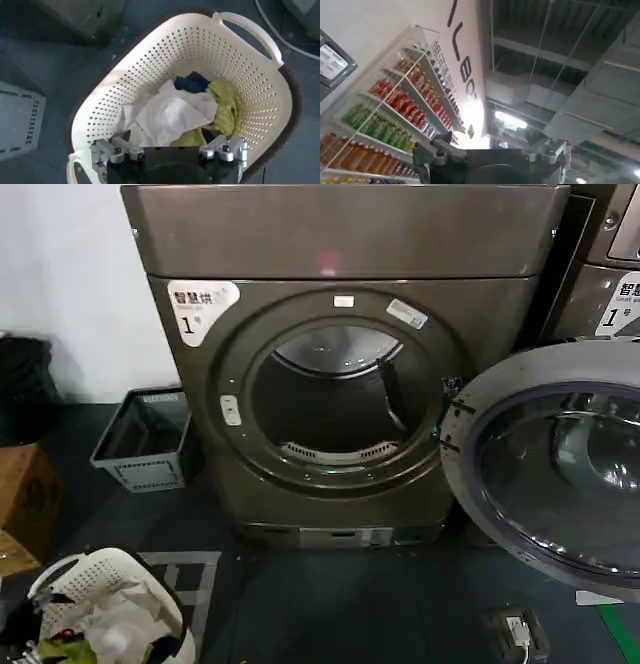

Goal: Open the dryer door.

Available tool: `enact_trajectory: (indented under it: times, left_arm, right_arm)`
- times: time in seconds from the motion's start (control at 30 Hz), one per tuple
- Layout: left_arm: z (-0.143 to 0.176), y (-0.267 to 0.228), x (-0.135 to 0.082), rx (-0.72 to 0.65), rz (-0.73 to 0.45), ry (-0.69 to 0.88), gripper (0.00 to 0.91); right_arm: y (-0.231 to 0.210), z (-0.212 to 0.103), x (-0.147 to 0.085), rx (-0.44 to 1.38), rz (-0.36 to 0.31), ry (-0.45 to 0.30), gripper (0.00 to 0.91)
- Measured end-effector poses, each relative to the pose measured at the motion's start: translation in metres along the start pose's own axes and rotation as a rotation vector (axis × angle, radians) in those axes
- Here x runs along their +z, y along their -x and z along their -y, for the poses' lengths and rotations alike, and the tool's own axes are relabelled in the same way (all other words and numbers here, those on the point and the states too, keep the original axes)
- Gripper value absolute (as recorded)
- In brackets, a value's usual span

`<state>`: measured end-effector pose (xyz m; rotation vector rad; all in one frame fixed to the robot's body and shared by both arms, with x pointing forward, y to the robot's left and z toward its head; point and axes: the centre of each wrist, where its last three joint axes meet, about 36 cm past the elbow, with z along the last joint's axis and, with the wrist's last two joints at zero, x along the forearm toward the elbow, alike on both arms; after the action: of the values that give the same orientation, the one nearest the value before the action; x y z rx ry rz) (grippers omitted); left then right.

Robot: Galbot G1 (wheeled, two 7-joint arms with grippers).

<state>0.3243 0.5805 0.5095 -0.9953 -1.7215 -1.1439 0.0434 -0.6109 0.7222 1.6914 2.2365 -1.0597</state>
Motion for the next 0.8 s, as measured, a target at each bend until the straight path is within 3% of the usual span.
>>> enact_trajectory:
  times: [0.8]
  left_arm:
    - [-0.0017, 0.0003, -0.0019, -0.023, -0.018, -0.031, 0.907]
  right_arm:
    - [0.0016, -0.0003, -0.0004, -0.003, 0.004, 0.001, 0.907]
